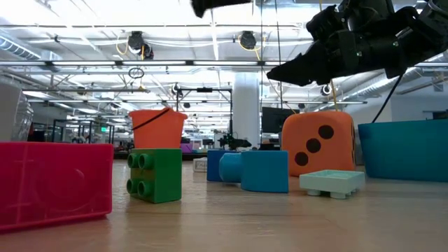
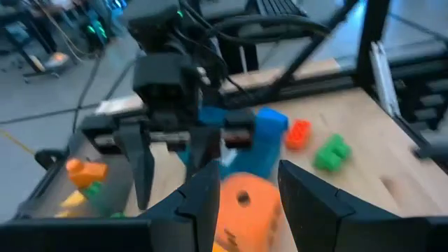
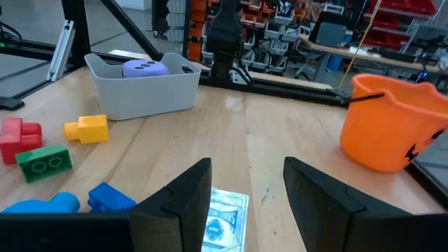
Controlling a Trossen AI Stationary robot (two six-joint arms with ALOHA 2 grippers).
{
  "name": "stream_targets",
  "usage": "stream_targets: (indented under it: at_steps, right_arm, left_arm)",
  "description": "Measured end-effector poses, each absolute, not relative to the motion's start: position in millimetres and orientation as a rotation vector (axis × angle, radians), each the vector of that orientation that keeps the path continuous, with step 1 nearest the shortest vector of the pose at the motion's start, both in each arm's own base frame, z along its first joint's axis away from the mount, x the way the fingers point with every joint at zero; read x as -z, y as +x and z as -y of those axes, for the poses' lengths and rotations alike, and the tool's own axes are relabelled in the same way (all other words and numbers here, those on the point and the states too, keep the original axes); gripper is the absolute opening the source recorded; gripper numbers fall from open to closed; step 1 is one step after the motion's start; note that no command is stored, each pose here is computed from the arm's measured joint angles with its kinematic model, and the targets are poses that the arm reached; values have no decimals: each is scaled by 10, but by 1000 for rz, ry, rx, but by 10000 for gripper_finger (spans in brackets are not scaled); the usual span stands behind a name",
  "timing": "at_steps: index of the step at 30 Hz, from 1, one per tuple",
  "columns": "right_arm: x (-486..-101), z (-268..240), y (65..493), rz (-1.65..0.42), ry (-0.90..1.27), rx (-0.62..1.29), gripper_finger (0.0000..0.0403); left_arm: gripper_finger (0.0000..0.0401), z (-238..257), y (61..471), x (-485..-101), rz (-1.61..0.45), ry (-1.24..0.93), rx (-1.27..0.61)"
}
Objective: Pick & Place Toys
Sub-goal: Put the green game piece into the black bin
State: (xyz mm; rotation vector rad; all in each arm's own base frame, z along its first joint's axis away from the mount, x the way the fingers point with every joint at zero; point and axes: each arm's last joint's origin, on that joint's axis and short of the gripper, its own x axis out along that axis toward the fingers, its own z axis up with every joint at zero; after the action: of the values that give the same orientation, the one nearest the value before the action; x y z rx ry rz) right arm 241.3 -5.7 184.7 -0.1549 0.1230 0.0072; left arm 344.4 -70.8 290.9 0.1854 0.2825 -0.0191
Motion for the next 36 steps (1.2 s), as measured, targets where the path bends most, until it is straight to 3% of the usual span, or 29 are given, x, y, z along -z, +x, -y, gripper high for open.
stream_targets:
  at_steps: [8,13,28,36]
  right_arm:
    - [-1847,59,2414,-124,-185,-7,171]
    - [-1852,59,2415,-119,-245,-10,171]
    - [-1851,58,2414,-119,-245,-14,171]
    - [-1847,58,2414,-123,-245,-15,171]
  left_arm:
    - [152,501,3924,-2339,-246,114,-22]
    - [152,396,4017,-2329,-144,118,8]
    - [152,109,3276,-3338,-125,164,-51]
    - [152,32,3173,-2916,8,119,35]
